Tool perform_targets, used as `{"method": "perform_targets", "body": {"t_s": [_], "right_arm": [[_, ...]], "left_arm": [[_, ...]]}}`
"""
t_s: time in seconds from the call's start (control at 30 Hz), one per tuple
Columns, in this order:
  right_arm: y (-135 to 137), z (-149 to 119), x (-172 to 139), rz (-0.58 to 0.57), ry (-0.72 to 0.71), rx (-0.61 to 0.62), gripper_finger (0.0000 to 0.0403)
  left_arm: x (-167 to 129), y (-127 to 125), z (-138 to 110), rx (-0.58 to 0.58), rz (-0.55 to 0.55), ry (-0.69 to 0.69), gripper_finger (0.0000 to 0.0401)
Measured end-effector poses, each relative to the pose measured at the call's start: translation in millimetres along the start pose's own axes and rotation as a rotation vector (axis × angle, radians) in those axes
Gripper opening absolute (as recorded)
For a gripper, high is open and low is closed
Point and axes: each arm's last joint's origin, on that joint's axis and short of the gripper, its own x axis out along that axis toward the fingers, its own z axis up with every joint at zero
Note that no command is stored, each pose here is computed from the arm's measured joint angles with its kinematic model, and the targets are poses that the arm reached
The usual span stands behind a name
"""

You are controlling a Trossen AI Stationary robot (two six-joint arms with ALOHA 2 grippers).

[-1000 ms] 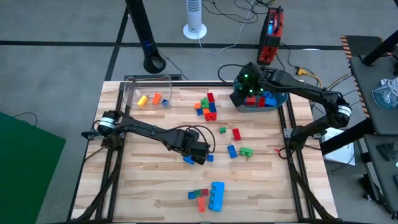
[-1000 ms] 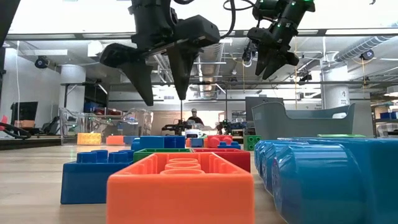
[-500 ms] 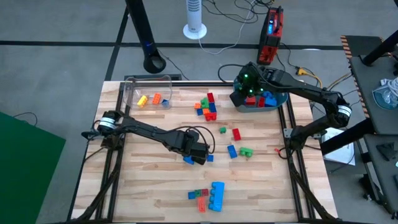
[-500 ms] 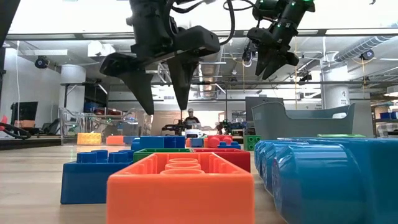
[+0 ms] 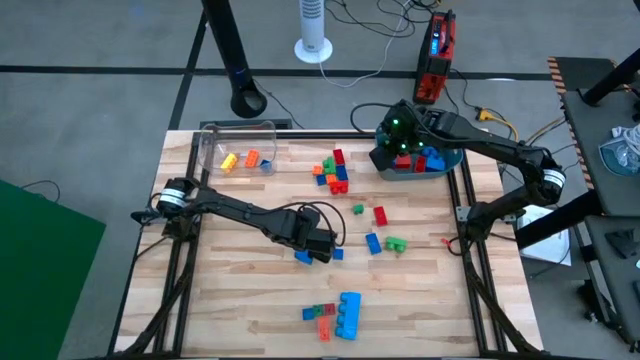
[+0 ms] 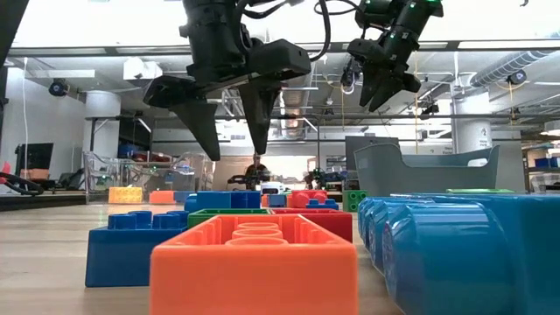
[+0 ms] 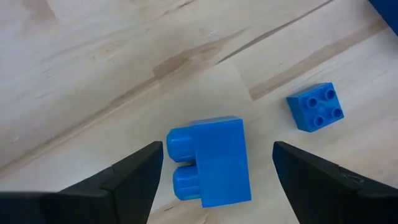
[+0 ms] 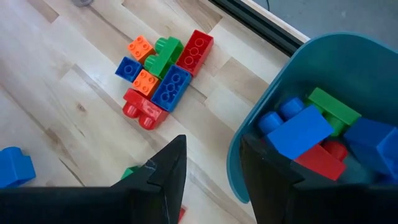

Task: Sort blocks by size
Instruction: Put the big blue game piece into the blue bin

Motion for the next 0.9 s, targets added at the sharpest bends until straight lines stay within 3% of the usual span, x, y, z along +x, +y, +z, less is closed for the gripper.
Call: {"method": "perform_targets", "body": {"t_s": [0.2,0.37,0.9], "right_arm": [[0,0,0,0.000,0.000,0.000,0.0137],[0,0,0,0.000,-0.001,-0.006,0.0137],[0,0,0,0.000,0.000,-0.019,0.0137]], "left_arm": [[0,0,0,-0.144,0.005,0.001,0.0291],[11,-1,-3,-0.183,0.030,0.018,0.0291],[25,-4,-9,-0.185,0.053,0.096,0.0291]]}}
